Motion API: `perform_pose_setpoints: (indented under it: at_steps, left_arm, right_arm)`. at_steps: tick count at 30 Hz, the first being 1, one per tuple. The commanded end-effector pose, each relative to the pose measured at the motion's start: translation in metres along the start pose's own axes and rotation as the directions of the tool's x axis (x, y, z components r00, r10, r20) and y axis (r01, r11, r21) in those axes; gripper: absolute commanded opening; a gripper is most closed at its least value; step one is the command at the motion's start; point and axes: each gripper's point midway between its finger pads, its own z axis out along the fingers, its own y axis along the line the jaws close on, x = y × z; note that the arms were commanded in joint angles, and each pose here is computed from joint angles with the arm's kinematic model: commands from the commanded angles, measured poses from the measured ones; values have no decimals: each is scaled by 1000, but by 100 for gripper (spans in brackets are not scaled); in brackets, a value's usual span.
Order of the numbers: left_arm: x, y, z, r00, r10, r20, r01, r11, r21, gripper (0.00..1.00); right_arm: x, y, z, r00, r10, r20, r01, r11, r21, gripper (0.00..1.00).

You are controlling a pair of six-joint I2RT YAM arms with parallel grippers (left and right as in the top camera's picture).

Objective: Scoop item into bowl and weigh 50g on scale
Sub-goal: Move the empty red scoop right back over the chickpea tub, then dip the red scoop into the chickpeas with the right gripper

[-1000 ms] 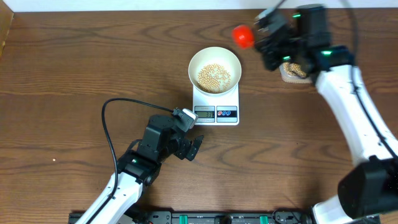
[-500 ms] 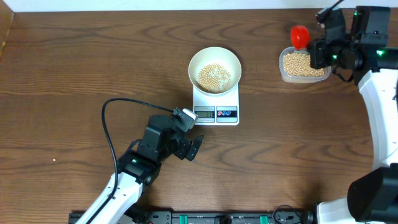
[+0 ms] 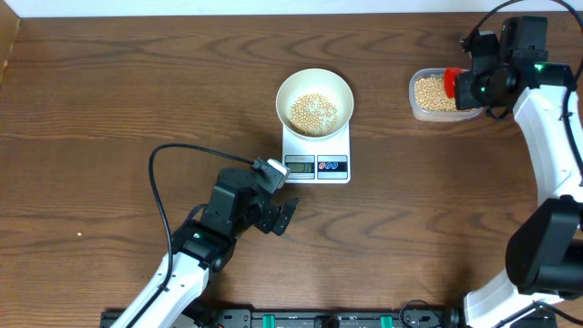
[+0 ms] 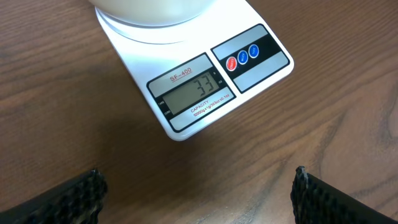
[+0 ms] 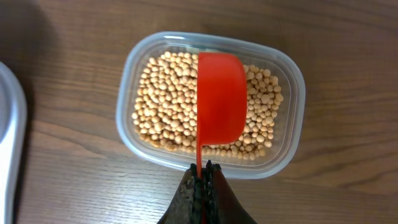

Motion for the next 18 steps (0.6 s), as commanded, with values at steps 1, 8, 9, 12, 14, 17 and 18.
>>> perform_pose_setpoints:
  at_steps: [1, 8, 9, 12, 14, 17, 18]
  left_arm:
    - [1, 3, 1, 1000, -14, -4, 14, 1000, -14, 97]
    - [1, 3, 1, 1000, -14, -4, 14, 1000, -14, 97]
    - [1, 3, 1, 1000, -14, -4, 14, 1000, -14, 97]
    - [1, 3, 1, 1000, -14, -4, 14, 1000, -14, 97]
    - [1, 3, 1, 1000, -14, -4, 14, 1000, -14, 97]
    - [1, 3, 1, 1000, -14, -4, 14, 1000, -14, 97]
    - [1, 3, 1, 1000, -14, -4, 14, 1000, -14, 97]
  right_arm:
    - [2, -8, 10, 999, 23, -24, -22, 999, 26, 1]
    - [6, 1, 24, 997, 66, -45, -67, 997, -29, 1]
    - [7, 3, 26, 996, 71, -49, -73, 997, -41, 1]
    - [10, 10, 35, 994, 87, -64, -93, 992, -87, 1]
    - [11, 17, 40, 993, 90, -72, -98, 987, -129, 1]
    - [13, 24, 45, 991, 107, -84, -120, 979, -168, 1]
    - [13, 26, 45, 991, 107, -85, -121, 976, -180, 1]
